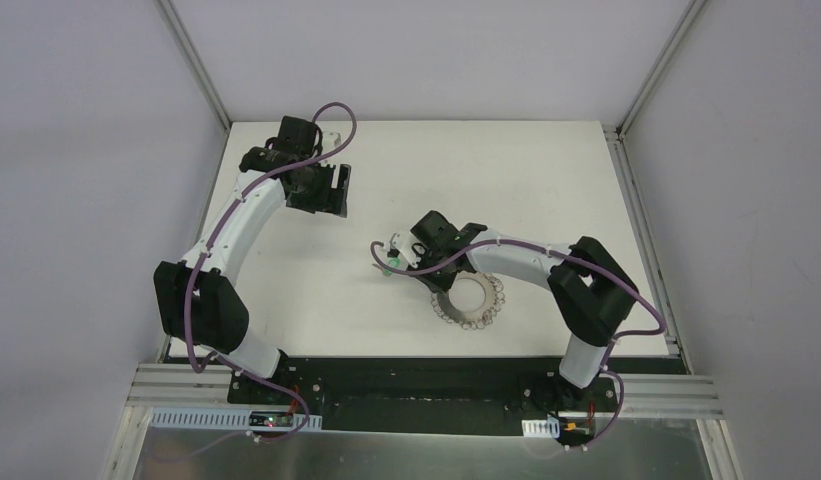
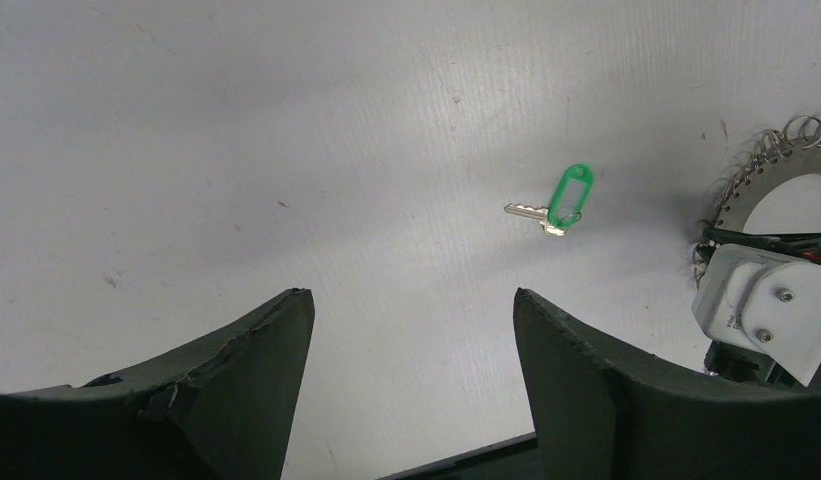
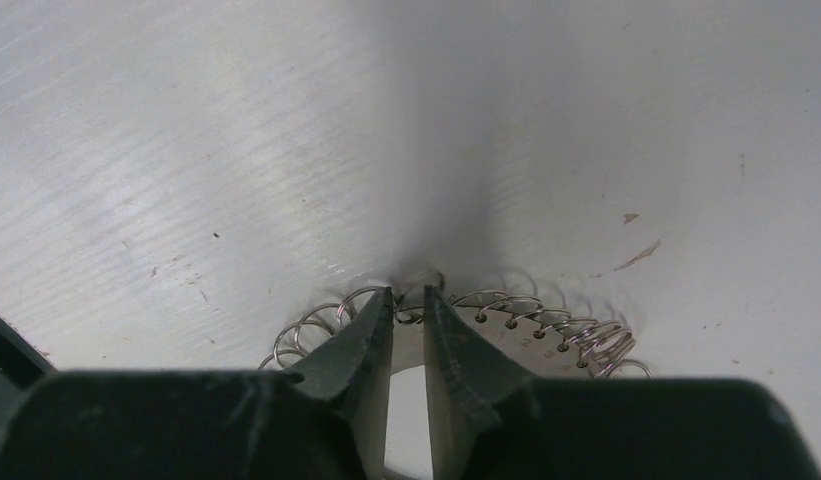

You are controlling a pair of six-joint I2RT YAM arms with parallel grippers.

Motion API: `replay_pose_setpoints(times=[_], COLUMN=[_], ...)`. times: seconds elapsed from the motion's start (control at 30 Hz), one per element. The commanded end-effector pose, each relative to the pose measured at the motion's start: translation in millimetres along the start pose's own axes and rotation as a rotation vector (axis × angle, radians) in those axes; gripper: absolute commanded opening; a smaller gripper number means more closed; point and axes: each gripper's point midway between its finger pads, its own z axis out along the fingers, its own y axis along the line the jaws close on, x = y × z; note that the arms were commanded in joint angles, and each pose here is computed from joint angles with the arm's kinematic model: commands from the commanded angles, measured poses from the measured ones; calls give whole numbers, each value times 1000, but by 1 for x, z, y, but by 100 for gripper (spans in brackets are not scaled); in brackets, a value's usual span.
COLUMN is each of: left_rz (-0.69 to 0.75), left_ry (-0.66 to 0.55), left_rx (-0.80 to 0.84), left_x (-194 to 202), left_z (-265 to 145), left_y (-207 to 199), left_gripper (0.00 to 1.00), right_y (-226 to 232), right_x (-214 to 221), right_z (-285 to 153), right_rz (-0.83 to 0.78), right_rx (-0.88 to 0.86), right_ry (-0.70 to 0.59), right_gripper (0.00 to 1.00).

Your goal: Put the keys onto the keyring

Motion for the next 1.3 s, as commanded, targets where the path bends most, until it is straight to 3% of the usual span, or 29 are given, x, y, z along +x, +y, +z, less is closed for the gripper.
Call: replay_pose_setpoints(times=[0.0,0.33,0.43,0.8,0.93,1.27], left_rz=[-13,-14,-14,28,136,593], left_ry=[-34,-41,-47,-111,-207,-369], left_rx=[17,21,44,410,625,997], left_x=[-5,-6,-7,-12,-18,7], left_z=[-13,-15,-16,-31,-49,-100], left_y=[-2,-3,-7,-69,-106,-206], left_gripper=[75,74,74,66,58,53], right_y=[-4,-9,-8,-3,-2,5], right_x=[-8,-15,-21,-53,-63,-87], right_z=[-2,-14,-24,-106,-139,-211], right_rz=[-18,-22,-10,14,46,37], right_rx=[17,46,17,-241,-340,-534], right_ry=[-6,-42,-85,-429,-541,-742], right_gripper=[16,0,0,0,0,0])
